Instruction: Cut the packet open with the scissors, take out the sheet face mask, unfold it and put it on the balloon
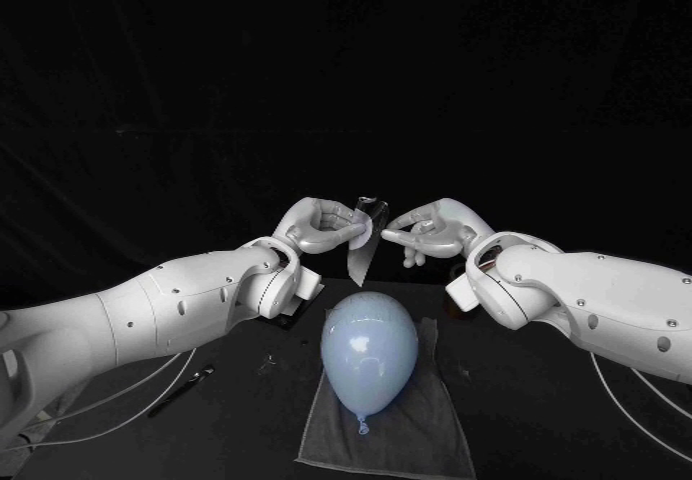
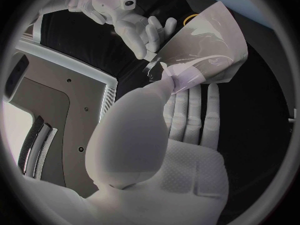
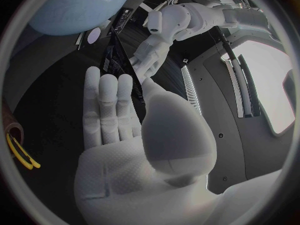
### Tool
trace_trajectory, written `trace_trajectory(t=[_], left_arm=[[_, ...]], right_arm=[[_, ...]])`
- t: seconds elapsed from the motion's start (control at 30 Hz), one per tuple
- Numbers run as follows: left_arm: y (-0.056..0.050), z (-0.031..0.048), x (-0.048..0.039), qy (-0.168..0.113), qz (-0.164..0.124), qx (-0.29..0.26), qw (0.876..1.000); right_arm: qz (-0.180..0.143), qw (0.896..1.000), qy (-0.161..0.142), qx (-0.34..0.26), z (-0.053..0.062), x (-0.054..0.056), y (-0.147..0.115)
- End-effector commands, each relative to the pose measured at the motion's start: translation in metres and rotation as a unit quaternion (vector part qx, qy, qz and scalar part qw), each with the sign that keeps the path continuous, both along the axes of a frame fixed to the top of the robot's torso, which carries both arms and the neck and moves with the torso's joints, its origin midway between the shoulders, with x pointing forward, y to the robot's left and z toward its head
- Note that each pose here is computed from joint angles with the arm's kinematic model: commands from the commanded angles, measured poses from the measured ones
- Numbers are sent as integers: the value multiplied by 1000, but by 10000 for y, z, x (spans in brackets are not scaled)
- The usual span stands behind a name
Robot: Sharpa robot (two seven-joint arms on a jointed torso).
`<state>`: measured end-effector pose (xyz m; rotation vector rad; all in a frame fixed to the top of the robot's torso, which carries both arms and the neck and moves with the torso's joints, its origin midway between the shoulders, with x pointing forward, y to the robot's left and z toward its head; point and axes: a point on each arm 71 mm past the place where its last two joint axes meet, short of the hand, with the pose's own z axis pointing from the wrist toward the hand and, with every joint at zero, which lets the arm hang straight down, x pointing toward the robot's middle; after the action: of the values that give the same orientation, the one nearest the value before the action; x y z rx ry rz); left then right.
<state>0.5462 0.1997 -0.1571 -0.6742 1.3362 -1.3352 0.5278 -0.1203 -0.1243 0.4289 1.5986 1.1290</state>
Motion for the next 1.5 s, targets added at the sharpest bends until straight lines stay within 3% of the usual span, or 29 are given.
trace_trajectory(t=[0.03,0.4,0.8,1.5], left_arm=[[-32,46,6,-25,3,6,1000],[-58,47,21,-29,6,7,1000],[-93,37,45,-26,14,9,1000],[-185,31,19,-17,-2,6,1000]], right_arm=[[-19,999,-36,-24,41,20,-19],[-26,998,-54,-33,58,31,-5],[-12,998,-60,-27,72,-11,81],[-29,996,-76,-23,85,69,103]])
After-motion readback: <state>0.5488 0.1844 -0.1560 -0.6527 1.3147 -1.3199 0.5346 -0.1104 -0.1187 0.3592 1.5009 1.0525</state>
